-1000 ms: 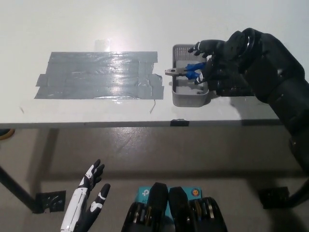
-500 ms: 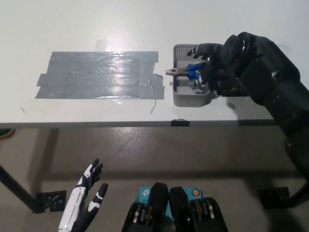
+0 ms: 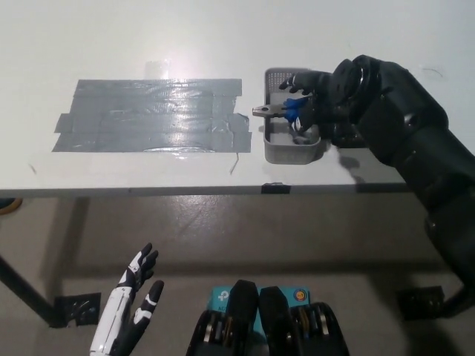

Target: The robot picks the blue plier placed on top of the container and places it on the grey area of the table

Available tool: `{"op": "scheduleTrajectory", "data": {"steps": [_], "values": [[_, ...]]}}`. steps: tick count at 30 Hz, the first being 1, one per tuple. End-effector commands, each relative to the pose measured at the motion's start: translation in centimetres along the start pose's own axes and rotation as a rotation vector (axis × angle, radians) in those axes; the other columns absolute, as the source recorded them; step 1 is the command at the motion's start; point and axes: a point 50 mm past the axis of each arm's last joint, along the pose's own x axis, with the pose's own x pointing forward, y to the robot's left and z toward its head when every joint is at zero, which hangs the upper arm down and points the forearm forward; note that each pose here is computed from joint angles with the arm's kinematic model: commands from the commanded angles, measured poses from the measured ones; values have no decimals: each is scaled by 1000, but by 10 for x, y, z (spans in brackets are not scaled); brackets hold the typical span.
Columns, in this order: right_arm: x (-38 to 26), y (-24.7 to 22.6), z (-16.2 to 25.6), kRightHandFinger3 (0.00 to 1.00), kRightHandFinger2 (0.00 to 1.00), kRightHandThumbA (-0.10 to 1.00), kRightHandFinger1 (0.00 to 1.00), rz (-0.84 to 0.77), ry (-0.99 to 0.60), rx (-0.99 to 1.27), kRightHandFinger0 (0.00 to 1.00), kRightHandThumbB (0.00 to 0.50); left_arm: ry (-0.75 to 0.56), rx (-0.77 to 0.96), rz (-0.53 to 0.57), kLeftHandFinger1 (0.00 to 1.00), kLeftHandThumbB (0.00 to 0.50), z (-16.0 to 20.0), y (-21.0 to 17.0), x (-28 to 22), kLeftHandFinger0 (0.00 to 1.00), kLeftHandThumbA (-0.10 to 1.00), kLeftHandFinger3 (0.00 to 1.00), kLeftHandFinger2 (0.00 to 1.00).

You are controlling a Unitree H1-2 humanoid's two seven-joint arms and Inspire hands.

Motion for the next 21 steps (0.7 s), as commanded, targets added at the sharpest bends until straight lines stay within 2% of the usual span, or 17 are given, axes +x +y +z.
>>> {"op": "scheduleTrajectory", "data": {"steps": [1, 5, 7, 8, 13, 15, 16, 17, 18, 19, 20, 21], "values": [[-5, -14, 29, 1000, 1000, 553, 1000, -61, -58, -58, 1000, 332, -59, -7, -3, 1000, 170, 11, 5, 3, 1000, 921, 1000, 1000], [4, 1, 18, 1000, 1000, 505, 1000, -52, -21, -102, 1000, 344, -78, -16, -1, 1000, 151, 10, 7, 4, 1000, 955, 1000, 1000], [6, 6, 14, 1000, 1000, 503, 1000, -44, 0, -134, 1000, 339, -77, -16, 1, 1000, 152, 9, 8, 4, 1000, 962, 1000, 1000], [9, 12, 9, 1000, 1000, 461, 1000, -40, 32, -136, 1000, 335, -77, -15, 1, 1000, 162, 9, 8, 3, 1000, 974, 1000, 1000], [16, 29, -2, 1000, 1000, 392, 1000, -29, 81, -150, 1000, 323, -66, -30, 1, 1000, 168, 8, 7, -2, 1000, 982, 1000, 1000], [18, 35, -5, 1000, 1000, 361, 1000, -27, 89, -169, 1000, 319, -68, -30, -2, 1000, 149, 7, 7, 0, 1000, 984, 1000, 1000], [20, 42, -7, 1000, 1000, 305, 986, -27, 97, -174, 806, 317, -55, -33, -5, 1000, 157, 7, 7, -3, 1000, 988, 1000, 1000], [21, 43, -8, 1000, 1000, 267, 843, -39, 98, -183, 674, 305, -57, -34, -6, 1000, 152, 8, 7, -2, 1000, 992, 1000, 1000], [21, 43, -9, 1000, 953, 181, 797, -56, 98, -196, 614, 281, -65, -34, -7, 1000, 142, 9, 7, 0, 1000, 992, 1000, 1000], [23, 47, -10, 953, 1000, 50, 951, -82, 100, -209, 767, 264, -71, -34, -10, 1000, 135, 9, 8, 1, 1000, 992, 1000, 1000], [23, 49, -10, 934, 1000, -43, 975, -97, 94, -214, 825, 245, -73, -33, -10, 993, 132, 9, 8, 0, 1000, 992, 1000, 1000], [24, 50, -10, 1000, 904, -97, 819, -120, 84, -224, 669, 229, -74, -29, -7, 985, 137, 8, 9, 0, 1000, 992, 1000, 1000]]}}
